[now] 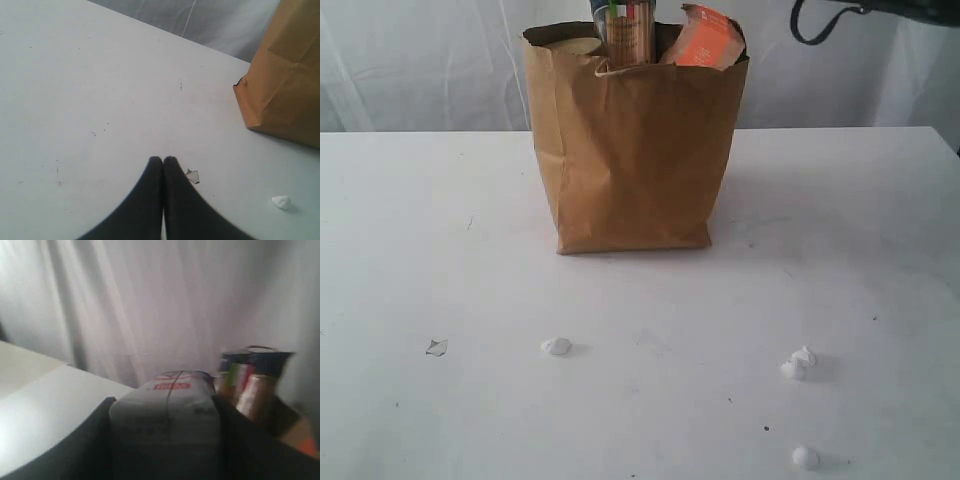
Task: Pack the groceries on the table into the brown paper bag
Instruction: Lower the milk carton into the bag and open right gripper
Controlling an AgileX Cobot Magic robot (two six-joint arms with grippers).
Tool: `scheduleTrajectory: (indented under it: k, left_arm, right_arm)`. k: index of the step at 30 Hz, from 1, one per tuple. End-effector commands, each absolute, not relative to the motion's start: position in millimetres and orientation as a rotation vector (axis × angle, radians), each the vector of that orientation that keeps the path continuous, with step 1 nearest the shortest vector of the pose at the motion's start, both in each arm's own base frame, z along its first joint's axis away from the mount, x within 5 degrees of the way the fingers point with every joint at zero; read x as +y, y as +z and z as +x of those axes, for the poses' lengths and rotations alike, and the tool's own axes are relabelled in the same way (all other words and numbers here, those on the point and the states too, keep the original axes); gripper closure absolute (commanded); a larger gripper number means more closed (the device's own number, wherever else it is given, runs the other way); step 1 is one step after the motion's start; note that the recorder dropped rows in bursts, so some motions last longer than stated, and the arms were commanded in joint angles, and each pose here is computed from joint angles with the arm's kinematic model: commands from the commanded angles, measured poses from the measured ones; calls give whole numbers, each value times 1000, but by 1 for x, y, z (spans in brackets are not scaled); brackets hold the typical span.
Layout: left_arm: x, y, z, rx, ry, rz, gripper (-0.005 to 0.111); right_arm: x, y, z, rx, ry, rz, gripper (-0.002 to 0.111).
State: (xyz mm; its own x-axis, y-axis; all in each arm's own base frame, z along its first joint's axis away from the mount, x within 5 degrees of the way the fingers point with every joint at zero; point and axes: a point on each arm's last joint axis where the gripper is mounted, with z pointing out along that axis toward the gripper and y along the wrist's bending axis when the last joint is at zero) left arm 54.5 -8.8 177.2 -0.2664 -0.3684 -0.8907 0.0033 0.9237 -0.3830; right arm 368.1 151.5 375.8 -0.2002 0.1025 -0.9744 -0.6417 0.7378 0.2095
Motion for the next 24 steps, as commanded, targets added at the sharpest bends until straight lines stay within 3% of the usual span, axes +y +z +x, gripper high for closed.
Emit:
scheduleTrajectory:
  k: [1,19,24]
  left_arm:
    - [-9,176,54,1811,-375,-284,107]
    - [-9,176,54,1811,-375,-284,107]
    - [-9,176,54,1811,-375,-284,107]
  right_arm:
    - [144,364,384,1696,610,-333,108]
    - [169,337,411,1694,793,-457,108]
    - [169,330,414,1709,792,-454,96]
